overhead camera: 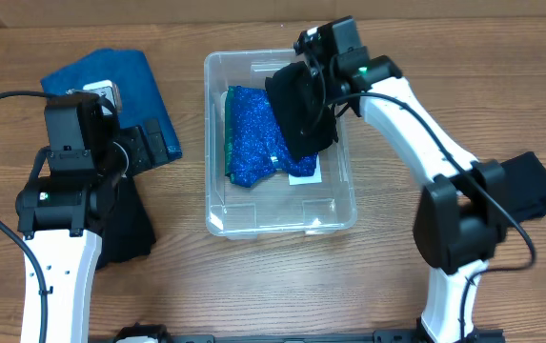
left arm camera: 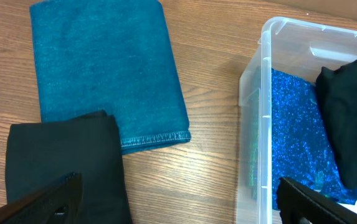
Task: Pack container
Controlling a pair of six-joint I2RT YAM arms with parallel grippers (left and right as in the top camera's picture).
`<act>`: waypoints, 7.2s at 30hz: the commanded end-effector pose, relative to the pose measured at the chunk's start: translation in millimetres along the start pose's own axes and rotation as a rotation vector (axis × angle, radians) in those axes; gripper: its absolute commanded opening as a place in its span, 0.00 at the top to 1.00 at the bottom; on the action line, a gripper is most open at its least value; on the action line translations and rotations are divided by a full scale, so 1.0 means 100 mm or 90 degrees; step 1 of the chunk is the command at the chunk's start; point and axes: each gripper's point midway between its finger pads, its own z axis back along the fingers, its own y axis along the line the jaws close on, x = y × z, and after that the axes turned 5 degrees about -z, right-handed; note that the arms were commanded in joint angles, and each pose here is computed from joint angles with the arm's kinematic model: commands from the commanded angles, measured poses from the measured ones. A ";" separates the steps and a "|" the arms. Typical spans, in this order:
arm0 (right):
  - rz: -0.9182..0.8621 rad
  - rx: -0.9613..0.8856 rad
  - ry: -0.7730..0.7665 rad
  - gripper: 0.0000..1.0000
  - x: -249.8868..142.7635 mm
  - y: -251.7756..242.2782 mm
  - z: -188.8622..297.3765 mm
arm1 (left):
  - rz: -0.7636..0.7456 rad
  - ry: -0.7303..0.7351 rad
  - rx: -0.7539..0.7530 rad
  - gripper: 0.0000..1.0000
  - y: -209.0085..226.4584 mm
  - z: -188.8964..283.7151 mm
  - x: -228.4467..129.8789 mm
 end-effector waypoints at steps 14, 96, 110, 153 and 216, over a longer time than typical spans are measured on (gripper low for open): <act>-0.004 -0.174 0.057 0.83 -0.24 -0.46 -0.27 | 0.010 -0.011 0.000 0.00 -0.02 0.03 0.07; -0.661 -0.275 -0.080 0.00 -0.92 -2.64 2.79 | -0.019 -0.110 -0.278 0.96 -0.26 0.51 0.66; -0.660 -0.275 -0.077 0.00 -0.93 -2.64 2.79 | -0.608 0.101 -0.535 0.96 -2.40 -0.59 -0.71; -0.659 -0.276 -0.080 0.00 -0.93 -2.64 2.79 | -0.544 0.202 -0.352 0.00 -2.07 -1.17 -0.80; -0.888 -0.158 -0.140 0.00 -3.34 -3.35 1.71 | -0.111 -0.026 -0.125 0.15 -0.97 -0.34 0.88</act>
